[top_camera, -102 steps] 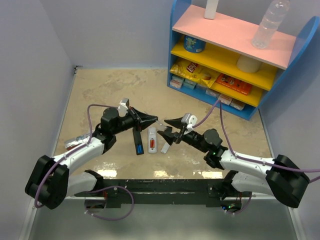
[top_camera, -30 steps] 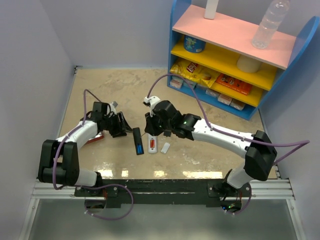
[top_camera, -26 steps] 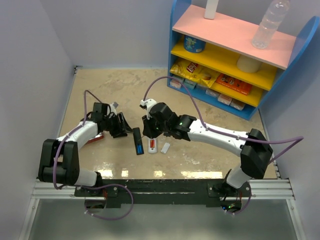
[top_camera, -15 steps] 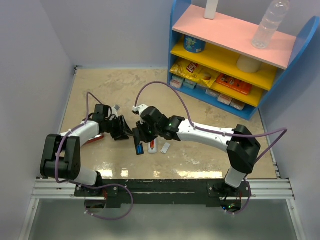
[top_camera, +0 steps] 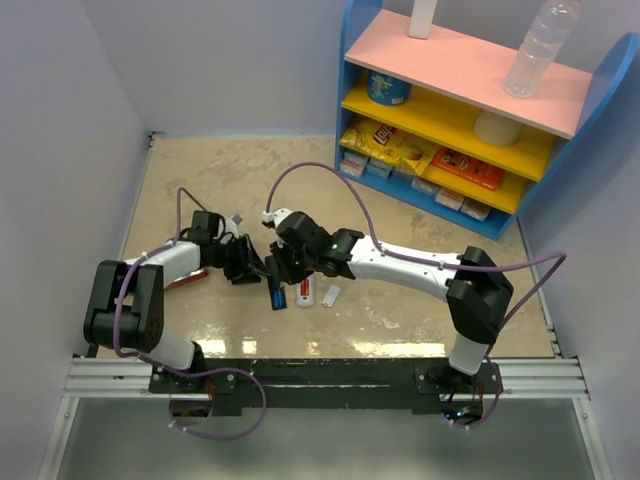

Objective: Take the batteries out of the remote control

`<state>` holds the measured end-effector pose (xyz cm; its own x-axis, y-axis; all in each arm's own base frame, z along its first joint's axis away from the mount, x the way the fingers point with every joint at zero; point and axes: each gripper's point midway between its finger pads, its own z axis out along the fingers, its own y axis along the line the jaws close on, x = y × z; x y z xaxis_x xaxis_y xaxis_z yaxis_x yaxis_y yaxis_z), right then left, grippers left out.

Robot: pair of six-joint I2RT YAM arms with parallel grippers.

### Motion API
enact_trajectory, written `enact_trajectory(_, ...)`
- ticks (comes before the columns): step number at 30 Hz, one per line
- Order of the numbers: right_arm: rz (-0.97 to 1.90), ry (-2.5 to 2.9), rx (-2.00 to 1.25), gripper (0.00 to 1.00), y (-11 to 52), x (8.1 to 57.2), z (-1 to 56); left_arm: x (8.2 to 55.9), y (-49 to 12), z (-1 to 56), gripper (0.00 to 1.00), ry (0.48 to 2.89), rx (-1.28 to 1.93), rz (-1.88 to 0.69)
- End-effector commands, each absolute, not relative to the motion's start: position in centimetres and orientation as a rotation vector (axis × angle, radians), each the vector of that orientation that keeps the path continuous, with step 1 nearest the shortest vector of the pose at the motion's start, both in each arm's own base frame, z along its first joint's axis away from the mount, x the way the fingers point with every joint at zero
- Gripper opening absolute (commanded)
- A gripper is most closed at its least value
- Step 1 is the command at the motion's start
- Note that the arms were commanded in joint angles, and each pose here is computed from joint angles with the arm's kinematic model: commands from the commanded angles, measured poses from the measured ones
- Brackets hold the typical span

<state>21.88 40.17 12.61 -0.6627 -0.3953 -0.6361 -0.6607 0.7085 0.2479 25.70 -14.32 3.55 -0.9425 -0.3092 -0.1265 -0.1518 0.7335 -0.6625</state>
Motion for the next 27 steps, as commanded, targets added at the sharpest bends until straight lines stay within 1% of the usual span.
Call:
enact_trajectory(1,0.604,2.377,-0.811,0.0,41.0,22.1,11.9,25.9,-14.5,3.6,0.46,2.69,-0.332,-1.044)
enact_trajectory(7,0.52,2.406,-0.845,0.0,41.0,22.2,10.1,25.7,-14.4,3.1,0.44,2.707,-0.346,-1.027)
enact_trajectory(11,0.48,2.392,-0.839,0.0,41.4,22.7,10.7,25.5,-14.4,2.8,0.42,2.716,-0.351,-1.023)
enact_trajectory(15,0.381,2.392,-0.818,0.0,41.4,23.7,11.5,25.2,-14.4,2.9,0.41,2.721,-0.357,-1.032)
enact_trajectory(20,0.332,2.427,-0.81,0.0,41.4,23.8,11.9,23.7,-14.9,2.5,0.39,2.72,-0.375,-1.093)
enact_trajectory(27,0.272,2.473,-0.818,0.0,42.2,23.8,10.7,22.0,-16.1,1.8,0.36,2.728,-0.419,-1.158)
